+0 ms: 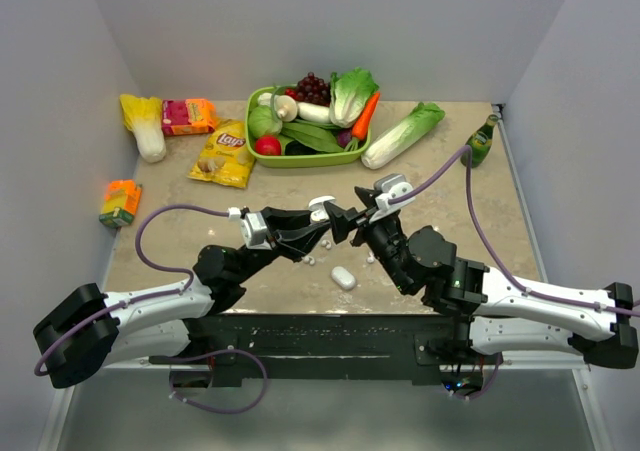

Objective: Insert the wireless bluetooth earbuds into the charging case
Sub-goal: Insert the right earbud into the right side groove of the charging case, then adjust the right earbud in the right side groove of the charging case.

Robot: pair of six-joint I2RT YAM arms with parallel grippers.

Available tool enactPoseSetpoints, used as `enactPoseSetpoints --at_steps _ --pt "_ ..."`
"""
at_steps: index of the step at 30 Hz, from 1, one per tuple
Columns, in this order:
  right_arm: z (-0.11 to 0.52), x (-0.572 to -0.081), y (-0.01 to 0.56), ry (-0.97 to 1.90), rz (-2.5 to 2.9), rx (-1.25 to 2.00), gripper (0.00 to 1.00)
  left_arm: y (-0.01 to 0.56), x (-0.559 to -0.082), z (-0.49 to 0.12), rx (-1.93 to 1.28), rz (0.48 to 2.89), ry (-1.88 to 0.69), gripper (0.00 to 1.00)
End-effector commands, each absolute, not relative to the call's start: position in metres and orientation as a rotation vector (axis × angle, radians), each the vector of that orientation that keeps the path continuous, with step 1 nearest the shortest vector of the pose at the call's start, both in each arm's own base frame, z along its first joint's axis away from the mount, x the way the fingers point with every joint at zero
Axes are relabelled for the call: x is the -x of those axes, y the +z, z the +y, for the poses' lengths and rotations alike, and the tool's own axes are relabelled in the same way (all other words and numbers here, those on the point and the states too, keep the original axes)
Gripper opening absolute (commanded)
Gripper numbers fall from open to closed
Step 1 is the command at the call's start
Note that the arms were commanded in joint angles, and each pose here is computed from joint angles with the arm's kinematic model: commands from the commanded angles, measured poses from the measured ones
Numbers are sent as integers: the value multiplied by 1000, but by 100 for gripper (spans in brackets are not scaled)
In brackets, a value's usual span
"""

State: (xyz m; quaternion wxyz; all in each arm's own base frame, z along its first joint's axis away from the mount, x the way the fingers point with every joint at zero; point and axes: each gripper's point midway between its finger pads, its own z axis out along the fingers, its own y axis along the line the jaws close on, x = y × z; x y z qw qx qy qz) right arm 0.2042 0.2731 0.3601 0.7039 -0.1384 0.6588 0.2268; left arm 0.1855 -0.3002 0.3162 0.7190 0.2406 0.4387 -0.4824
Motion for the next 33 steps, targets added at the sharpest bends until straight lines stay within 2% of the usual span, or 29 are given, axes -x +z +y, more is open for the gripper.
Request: enactPoseSetpoints --at_steps 1,20,26,33 --pt "259 -207 378 510 1449 224 66 365 -170 -281 -450 771 -1101 0" --pt "253 -205 382 529 1440 200 67 365 -170 -280 -447 771 -1094 0" --pt "226 -199 401 619 1369 80 68 358 -172 -277 -436 790 -1079 0" --pt "223 -216 362 470 1538 59 67 366 -150 -258 -444 684 -1097 0"
